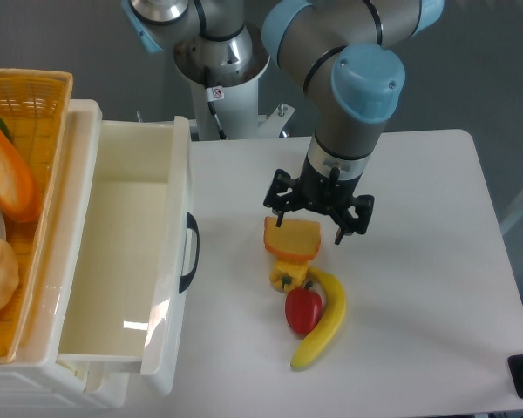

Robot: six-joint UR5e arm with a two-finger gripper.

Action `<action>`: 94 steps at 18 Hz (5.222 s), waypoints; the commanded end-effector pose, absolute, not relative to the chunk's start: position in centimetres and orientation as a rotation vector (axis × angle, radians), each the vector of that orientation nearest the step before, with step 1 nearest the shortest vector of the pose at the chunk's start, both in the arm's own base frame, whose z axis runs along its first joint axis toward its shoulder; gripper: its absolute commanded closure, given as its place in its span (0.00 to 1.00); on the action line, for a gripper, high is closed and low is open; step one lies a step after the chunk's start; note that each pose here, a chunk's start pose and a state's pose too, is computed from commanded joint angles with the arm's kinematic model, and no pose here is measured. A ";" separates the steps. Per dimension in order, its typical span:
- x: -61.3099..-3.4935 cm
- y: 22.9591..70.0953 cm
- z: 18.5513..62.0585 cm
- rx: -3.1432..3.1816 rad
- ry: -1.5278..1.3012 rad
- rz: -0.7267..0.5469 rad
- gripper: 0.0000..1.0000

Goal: Pick up the bread slice

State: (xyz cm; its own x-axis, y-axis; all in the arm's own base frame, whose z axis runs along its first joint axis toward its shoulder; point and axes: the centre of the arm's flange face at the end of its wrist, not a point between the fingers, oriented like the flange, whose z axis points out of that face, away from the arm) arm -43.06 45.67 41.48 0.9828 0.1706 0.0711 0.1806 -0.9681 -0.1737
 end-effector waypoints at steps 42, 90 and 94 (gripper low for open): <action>-43.3 44.2 26.8 -3.067 0.541 -0.187 0.00; -42.6 45.2 35.5 -2.959 0.489 -0.397 1.00; -42.2 45.7 37.8 -2.948 0.508 -0.351 1.00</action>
State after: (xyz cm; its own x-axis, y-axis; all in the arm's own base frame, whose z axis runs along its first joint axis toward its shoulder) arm -42.22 45.74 37.79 0.9163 -0.3439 0.2053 -0.3138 -0.9349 -0.1655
